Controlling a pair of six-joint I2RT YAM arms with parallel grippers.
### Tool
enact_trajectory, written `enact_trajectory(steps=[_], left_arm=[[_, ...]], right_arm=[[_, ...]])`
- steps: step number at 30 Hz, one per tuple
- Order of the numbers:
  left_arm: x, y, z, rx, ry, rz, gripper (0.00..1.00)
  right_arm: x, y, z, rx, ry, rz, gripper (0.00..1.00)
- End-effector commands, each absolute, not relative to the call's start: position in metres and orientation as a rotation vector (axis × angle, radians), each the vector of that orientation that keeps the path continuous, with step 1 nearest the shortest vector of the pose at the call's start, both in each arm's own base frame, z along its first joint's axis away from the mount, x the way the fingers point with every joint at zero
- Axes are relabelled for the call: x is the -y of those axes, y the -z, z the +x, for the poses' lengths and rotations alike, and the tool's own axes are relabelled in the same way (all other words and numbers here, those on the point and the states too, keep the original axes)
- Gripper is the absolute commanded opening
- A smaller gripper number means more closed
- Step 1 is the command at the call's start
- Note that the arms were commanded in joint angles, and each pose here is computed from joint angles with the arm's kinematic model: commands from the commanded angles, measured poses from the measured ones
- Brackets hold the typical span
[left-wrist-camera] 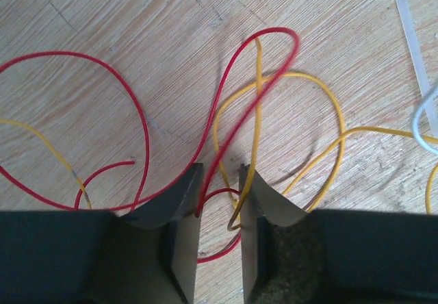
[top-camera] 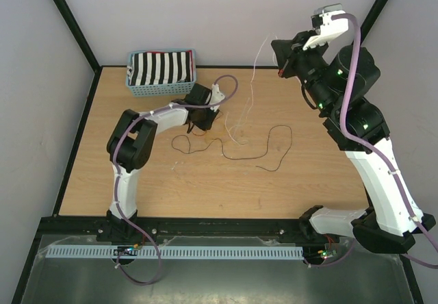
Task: Zip-tie the wires
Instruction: Untie the cable at the center of the board.
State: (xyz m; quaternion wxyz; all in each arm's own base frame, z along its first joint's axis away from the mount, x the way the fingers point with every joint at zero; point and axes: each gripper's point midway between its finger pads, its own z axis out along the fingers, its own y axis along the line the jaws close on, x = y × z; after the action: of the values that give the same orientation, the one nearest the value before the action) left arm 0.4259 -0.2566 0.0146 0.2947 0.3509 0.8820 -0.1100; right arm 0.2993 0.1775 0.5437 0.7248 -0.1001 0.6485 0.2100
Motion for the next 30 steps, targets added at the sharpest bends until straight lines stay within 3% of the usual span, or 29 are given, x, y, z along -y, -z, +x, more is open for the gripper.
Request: enact_trajectory(steps=[1, 5, 15, 21, 30], left_arm=[[0.246, 0.009, 0.422, -2.425, 0.239, 0.935, 0.23], [0.23, 0.007, 0.43, -2.459, 0.24, 0.833, 0.0], [0.145, -0.051, 0.441, -2.475, 0.098, 0.471, 0.0], [0.071, -0.081, 0.444, -2.486, 0.075, 0.167, 0.0], [-0.013, -0.084, 0.449, -2.5, 0.039, -0.156, 0.0]], right_arm=[[-0.163, -0.56, 0.292, -1.378, -0.431, -0.185, 0.0], [-0.154, -0.563, 0.292, -1.37, -0.387, -0.167, 0.0], [-0.055, -0.557, 0.298, -1.409, 0.138, 0.112, 0.0], [-0.03, -0.541, 0.301, -1.447, 0.332, 0.177, 0.0], [0.021, -0.526, 0.298, -1.489, 0.615, 0.304, 0.0]])
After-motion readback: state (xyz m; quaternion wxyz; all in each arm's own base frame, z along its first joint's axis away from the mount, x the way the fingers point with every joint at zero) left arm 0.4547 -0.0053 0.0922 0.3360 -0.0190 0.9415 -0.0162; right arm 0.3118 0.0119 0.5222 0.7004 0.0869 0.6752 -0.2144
